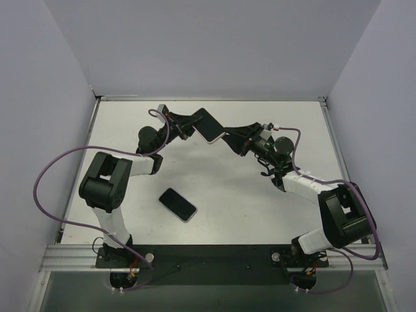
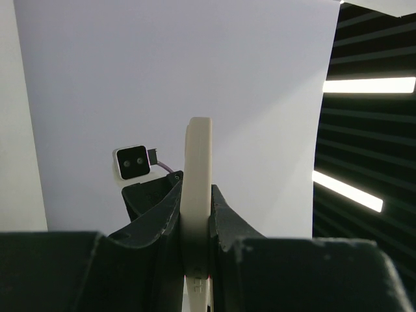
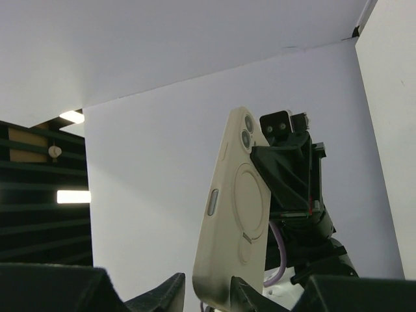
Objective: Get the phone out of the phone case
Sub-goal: Remove the phone case from the phone.
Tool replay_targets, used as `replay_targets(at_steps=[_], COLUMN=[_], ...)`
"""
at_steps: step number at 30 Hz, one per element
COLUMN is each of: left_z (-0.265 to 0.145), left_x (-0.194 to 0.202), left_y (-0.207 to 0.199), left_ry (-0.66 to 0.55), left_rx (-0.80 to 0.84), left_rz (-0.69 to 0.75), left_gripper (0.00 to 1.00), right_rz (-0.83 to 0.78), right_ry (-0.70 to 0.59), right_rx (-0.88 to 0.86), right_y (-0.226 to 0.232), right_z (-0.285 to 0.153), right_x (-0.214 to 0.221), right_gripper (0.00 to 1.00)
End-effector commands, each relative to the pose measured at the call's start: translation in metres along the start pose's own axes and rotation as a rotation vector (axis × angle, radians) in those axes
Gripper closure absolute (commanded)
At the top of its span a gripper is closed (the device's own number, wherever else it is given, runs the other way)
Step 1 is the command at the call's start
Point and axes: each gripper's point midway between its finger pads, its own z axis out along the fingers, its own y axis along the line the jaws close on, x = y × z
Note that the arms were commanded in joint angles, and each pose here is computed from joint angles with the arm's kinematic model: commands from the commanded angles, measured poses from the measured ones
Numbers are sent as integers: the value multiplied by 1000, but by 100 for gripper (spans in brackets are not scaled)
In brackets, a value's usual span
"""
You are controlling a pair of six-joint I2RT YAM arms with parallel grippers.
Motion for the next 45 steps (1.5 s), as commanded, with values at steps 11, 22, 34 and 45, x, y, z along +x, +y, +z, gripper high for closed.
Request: replay_targets(at_steps=[11, 22, 34, 45], left_z=[-6, -4, -12, -30], left_x=[38, 62, 110, 141], left_y=[-91, -166, -263, -298], left_ry=[89, 53, 127, 179], left_rx=[339, 606, 874, 969], left_rz=[174, 311, 379, 383], left_gripper=[100, 100, 100, 100], right_rz=[-203, -3, 114, 123], right_ry=[52, -93, -79, -20], right_rx=[-343, -590, -825, -843], right_y=[73, 153, 234, 240], right_z=[-12, -3, 7, 36], right_x=[23, 3, 2, 15], right_gripper=[93, 100, 100, 100])
